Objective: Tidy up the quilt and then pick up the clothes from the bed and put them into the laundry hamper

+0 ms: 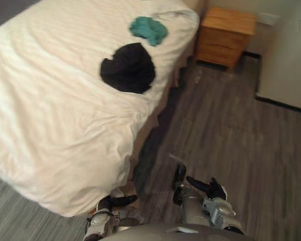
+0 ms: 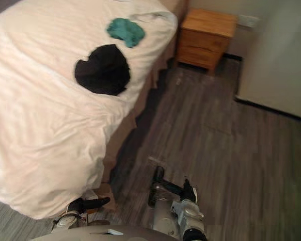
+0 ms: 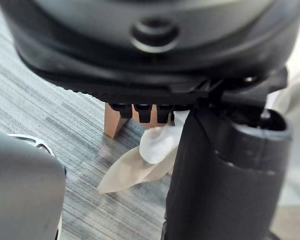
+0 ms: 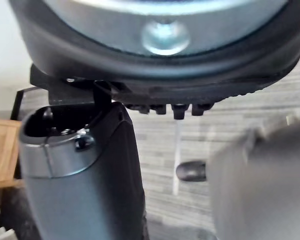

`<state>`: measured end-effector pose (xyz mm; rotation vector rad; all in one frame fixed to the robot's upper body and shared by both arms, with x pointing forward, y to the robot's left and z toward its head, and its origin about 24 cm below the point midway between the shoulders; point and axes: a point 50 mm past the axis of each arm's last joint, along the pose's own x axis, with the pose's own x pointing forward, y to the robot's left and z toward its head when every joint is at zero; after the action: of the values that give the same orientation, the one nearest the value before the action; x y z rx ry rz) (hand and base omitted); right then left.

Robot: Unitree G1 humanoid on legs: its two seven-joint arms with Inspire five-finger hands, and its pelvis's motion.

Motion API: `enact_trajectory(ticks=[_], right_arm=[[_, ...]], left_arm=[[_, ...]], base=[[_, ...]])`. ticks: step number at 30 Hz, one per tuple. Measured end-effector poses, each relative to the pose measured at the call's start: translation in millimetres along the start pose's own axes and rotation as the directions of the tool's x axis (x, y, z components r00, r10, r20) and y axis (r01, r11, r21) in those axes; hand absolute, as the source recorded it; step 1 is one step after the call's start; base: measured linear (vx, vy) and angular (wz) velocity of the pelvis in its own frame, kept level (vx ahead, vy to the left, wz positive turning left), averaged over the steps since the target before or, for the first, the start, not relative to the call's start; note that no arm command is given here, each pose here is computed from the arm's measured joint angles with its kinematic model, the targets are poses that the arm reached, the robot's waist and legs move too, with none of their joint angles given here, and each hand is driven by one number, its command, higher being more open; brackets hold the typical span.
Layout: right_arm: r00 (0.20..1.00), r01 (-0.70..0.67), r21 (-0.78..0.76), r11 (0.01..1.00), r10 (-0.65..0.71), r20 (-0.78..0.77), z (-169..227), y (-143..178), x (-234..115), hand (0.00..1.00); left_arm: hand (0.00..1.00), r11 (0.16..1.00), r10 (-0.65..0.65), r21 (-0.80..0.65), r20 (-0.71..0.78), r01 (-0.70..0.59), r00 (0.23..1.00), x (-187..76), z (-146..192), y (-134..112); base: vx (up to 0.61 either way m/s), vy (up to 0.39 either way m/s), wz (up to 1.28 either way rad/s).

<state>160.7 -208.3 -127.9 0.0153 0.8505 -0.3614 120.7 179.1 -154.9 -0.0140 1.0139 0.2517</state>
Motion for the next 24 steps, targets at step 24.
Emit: enact_trajectory(ticks=[24], right_arm=[[0.956, 0.094, -0.085, 0.992, -0.114, -0.269, -63.0, -55.7, -9.7, 1.00]], left_arm=[[1.00, 0.986, -0.049, -0.161, -0.014, 0.046, 0.999, 0.7, 0.1, -13.7]], base=[[-0.07, -0.060, -0.56]])
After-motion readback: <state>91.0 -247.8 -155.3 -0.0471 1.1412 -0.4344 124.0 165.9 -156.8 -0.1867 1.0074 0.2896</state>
